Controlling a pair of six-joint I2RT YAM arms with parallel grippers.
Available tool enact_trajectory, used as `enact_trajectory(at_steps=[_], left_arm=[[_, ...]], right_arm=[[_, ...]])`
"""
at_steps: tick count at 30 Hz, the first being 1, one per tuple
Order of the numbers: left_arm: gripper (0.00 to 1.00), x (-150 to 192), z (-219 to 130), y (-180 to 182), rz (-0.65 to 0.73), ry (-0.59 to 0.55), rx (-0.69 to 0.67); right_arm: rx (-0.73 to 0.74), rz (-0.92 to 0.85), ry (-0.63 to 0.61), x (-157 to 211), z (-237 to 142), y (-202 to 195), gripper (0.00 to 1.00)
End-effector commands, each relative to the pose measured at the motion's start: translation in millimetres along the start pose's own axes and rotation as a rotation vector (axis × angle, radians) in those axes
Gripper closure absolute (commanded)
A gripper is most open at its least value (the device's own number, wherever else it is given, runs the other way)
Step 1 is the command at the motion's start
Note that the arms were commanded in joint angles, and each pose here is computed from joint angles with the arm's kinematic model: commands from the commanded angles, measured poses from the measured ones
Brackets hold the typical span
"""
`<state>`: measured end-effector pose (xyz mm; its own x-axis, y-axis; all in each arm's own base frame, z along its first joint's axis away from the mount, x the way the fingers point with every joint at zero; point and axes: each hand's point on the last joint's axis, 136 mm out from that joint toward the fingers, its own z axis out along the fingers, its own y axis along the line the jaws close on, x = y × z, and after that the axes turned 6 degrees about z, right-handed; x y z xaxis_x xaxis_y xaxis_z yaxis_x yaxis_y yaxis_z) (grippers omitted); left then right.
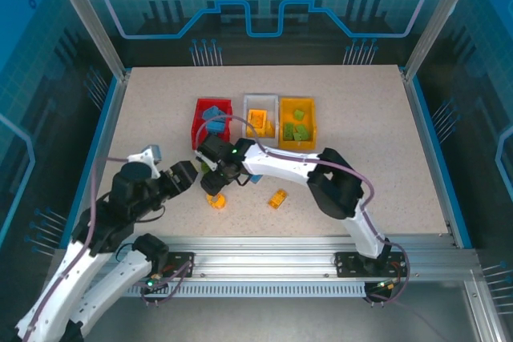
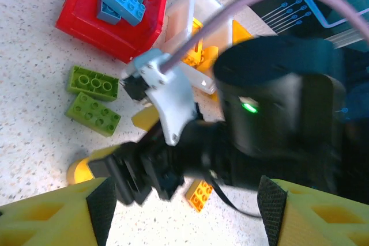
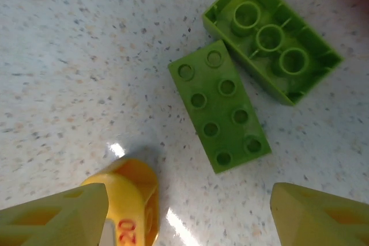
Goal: Sort the legos into containers by color
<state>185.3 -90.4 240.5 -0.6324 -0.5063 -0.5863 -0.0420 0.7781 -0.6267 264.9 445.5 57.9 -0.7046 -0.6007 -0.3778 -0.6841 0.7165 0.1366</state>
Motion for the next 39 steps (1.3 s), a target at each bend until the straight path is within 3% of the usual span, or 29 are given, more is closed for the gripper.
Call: enact_trajectory(at_steps=[1,7,15,26,35,39], left_arm=[[0.30,29,-11,30,-0.027,0.091,-0.090],[0.30,35,-22,35,-0.048,0.090,-0.084],[0.31,32,-18,28,-0.047,0.095,-0.067],[0.31,35,-13,27,-0.061,0.108,-0.057],[0.32,35,-11,26,-0.066,0.106,-0.050],[0.32,35,-9,23,-0.069,0.111,-0.038]], right_arm=[[0.039,-0.040,0.076,5,11,-9,0.23],[0.082,-0.049,0.097,-1,34,-18,0.25],[0.100,-0.034,0.083,-8,35,-23,0.28],[0.118,-0.024,0.126,-2,59,-24,0.41],[0.135,-0.066,0.078,-11,46,-14,0.63],[0.110,-0.073,0.006,-18,7,-4,0.68]])
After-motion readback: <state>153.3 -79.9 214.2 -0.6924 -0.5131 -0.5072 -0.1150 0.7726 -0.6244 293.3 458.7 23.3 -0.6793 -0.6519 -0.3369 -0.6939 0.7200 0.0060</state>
